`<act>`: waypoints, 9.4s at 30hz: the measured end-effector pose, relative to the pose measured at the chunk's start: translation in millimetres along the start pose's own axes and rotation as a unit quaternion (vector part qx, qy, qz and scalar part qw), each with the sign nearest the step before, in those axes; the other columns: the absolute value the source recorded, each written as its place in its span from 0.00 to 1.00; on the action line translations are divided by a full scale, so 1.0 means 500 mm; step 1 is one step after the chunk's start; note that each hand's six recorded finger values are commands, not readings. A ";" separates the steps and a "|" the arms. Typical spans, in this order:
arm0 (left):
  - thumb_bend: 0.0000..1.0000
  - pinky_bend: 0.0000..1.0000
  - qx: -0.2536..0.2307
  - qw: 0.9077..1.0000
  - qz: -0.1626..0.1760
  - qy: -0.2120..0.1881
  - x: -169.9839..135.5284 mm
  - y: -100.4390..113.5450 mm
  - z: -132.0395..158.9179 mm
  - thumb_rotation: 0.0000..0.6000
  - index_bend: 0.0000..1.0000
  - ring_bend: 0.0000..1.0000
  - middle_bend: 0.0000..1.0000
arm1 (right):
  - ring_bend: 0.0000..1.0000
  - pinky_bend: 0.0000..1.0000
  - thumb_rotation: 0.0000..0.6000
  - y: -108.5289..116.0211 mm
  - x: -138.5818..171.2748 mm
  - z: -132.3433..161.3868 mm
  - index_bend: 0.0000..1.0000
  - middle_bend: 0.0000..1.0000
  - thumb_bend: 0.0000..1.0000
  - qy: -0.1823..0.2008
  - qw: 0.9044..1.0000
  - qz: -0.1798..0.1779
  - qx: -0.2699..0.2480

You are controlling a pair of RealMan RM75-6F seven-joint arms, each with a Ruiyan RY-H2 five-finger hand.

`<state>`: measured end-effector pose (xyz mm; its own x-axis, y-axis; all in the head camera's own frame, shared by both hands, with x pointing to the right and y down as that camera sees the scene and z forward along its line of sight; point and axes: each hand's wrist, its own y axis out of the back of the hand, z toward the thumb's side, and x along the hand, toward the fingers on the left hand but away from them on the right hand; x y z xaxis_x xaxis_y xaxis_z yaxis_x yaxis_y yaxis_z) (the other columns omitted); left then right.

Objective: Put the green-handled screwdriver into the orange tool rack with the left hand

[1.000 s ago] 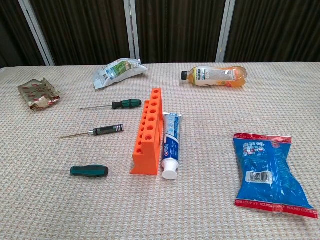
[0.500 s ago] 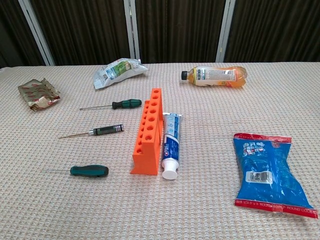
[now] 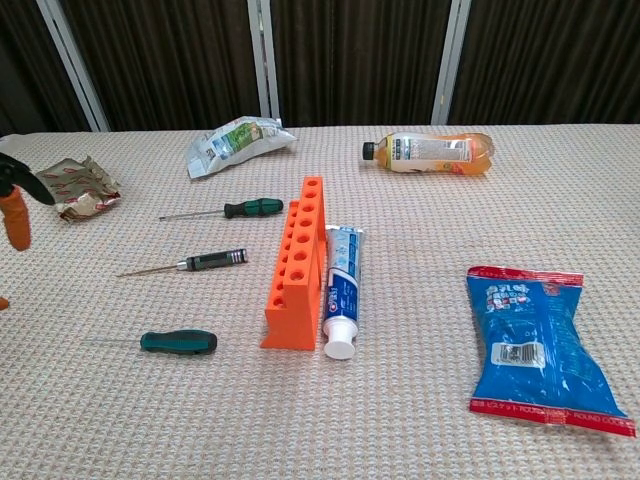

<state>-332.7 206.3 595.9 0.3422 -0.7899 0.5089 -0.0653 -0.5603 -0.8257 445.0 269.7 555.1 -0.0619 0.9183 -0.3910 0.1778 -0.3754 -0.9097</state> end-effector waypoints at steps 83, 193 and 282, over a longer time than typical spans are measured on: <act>0.41 0.00 -0.025 0.998 -0.065 0.001 0.165 -0.206 0.177 1.00 0.59 0.00 0.10 | 0.00 0.01 1.00 0.020 0.030 -0.051 0.11 0.06 0.00 -0.038 0.999 -0.027 -0.011; 0.41 0.00 -0.610 0.779 -0.054 -0.132 0.389 0.017 0.283 1.00 0.63 0.00 0.15 | 0.00 0.01 1.00 0.012 0.028 -0.083 0.12 0.07 0.00 -0.067 0.997 -0.023 -0.018; 0.40 0.00 -0.528 0.839 -0.060 -0.122 0.362 -0.065 0.252 0.94 0.64 0.00 0.16 | 0.00 0.01 1.00 0.003 0.026 -0.103 0.12 0.08 0.00 -0.081 0.996 -0.016 -0.021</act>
<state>-150.5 113.1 684.3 0.5779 -0.7103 0.4019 -0.7663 -0.6417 -0.0321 494.9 287.7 556.0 -0.2248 0.8961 -0.3828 0.2134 -0.3380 -0.9166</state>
